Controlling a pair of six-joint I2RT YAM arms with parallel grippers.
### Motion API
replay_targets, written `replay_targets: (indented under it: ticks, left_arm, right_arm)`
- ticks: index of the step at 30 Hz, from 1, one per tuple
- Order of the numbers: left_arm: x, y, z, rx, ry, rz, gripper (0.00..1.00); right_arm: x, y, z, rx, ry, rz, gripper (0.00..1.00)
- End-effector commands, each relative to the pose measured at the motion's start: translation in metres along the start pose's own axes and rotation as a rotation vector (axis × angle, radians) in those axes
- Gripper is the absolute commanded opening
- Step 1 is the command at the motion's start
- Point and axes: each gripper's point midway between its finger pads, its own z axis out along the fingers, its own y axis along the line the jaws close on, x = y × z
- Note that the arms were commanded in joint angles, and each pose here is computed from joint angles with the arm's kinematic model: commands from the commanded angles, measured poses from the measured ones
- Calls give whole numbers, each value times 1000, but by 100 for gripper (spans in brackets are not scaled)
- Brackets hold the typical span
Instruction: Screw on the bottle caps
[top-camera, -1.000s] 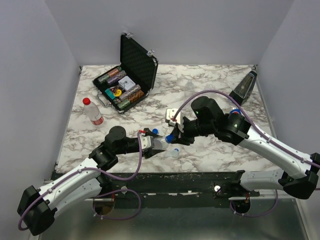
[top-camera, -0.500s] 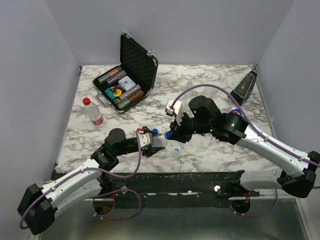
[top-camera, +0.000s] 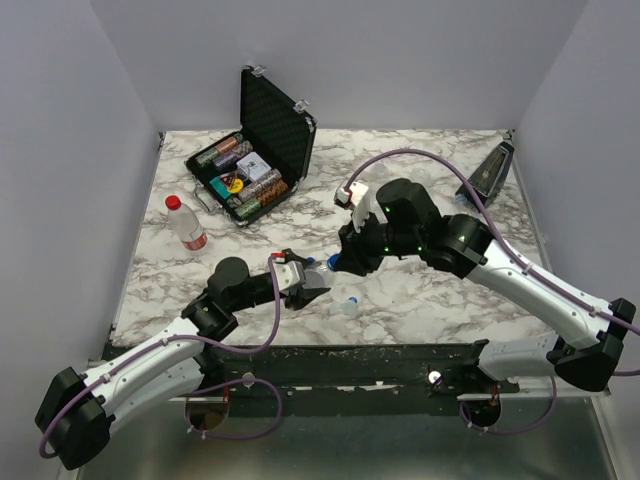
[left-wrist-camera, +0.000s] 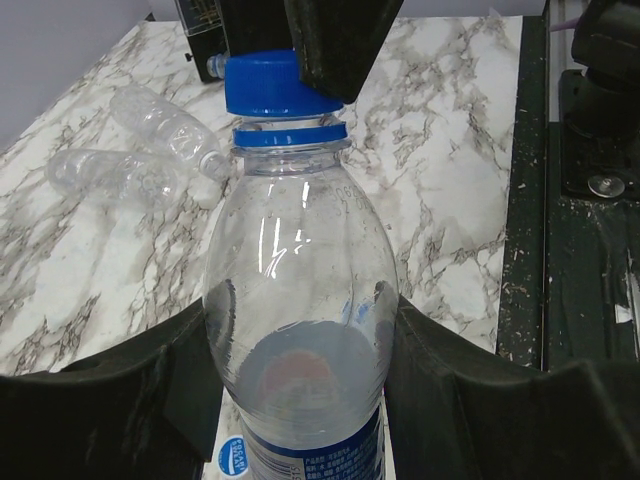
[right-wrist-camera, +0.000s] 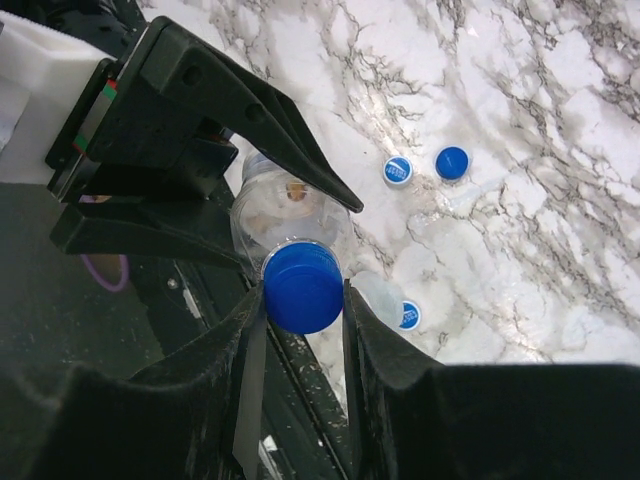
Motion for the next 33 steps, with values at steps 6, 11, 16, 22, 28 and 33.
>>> replay_targets:
  ticks: [6, 11, 16, 22, 28, 33]
  left_arm:
    - [-70, 15, 0, -73, -240, 127, 1]
    - [-73, 30, -3, -159, -250, 132, 1]
    - [-77, 50, -7, -272, -257, 128, 0]
    - [-84, 71, -9, -383, -272, 95, 0]
    - [-78, 58, 2, -295, -276, 46, 0]
    - [-79, 41, 5, -206, -300, 20, 0]
  right_arm:
    - [10, -9, 18, 38, 75, 181, 10]
    - [3, -12, 22, 55, 67, 231, 8]
    - [-3, -15, 25, 78, 64, 269, 4]
    - [-15, -18, 24, 98, 28, 281, 2]
    - [-23, -9, 21, 38, -19, 223, 1]
    - [-19, -7, 13, 3, -40, 116, 1]
